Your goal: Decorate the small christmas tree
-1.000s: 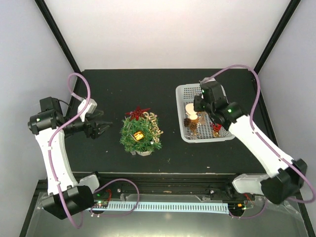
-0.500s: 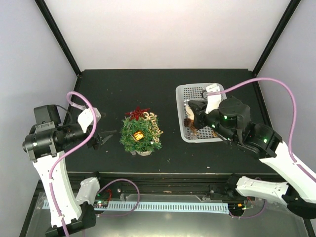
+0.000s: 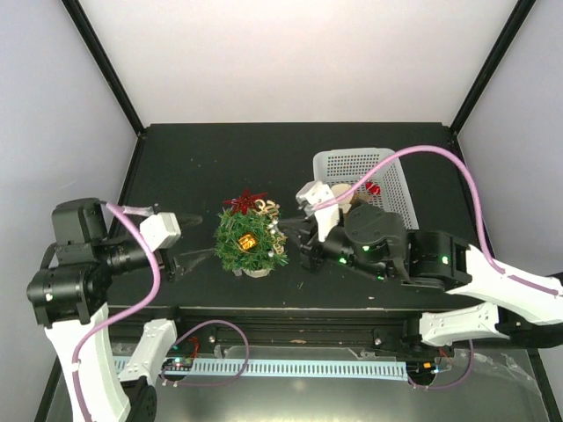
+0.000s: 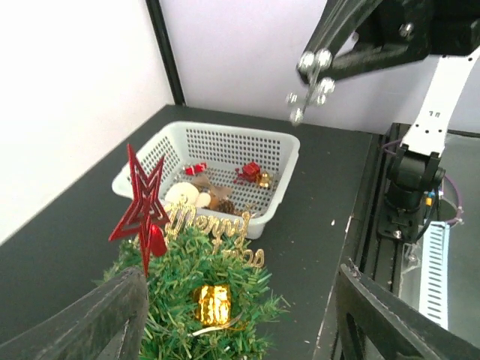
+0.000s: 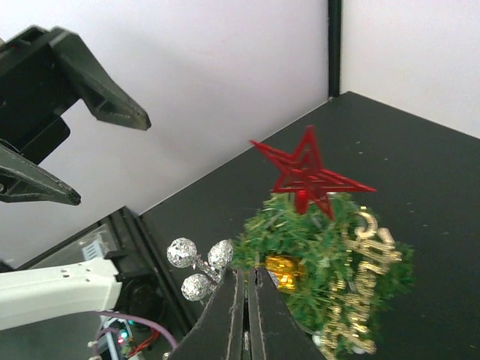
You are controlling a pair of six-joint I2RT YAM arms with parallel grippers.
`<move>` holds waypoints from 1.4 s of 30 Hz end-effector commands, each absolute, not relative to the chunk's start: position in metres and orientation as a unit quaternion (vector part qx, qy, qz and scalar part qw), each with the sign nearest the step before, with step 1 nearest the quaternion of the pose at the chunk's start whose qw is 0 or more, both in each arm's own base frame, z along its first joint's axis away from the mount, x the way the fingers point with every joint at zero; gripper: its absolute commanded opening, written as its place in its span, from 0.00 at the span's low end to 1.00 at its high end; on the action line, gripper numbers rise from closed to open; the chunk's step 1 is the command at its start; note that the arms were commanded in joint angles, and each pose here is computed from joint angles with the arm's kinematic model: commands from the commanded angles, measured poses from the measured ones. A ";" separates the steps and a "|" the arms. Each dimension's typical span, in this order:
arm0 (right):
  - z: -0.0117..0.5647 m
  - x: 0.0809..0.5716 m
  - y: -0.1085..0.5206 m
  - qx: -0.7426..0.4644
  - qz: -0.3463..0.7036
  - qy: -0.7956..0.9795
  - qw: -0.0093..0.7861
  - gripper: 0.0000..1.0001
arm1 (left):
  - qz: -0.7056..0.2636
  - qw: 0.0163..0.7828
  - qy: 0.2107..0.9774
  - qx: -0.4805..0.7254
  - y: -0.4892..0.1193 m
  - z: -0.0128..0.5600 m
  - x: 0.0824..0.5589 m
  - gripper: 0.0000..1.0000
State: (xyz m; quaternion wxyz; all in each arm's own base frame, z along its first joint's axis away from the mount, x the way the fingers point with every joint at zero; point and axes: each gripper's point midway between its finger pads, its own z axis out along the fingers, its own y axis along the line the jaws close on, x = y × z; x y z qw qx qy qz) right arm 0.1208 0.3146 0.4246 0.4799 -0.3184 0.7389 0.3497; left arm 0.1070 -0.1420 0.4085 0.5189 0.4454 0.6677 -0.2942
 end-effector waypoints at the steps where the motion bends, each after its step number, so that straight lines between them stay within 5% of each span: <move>1: 0.435 0.111 0.339 -0.313 0.365 0.730 0.486 0.03 | -0.270 0.568 0.625 0.462 -0.147 0.438 0.092 0.68; 20: 0.426 0.089 0.418 -0.334 0.348 0.744 0.462 0.02 | -0.195 0.609 0.582 0.502 -0.149 0.422 0.053 0.54; 33: 0.416 0.071 0.429 -0.356 0.350 0.740 0.451 0.02 | -0.198 0.612 0.586 0.493 -0.148 0.419 0.055 0.57; 42: 0.410 0.066 0.432 -0.361 0.351 0.742 0.443 0.02 | -0.210 0.608 0.585 0.494 -0.150 0.417 0.055 0.42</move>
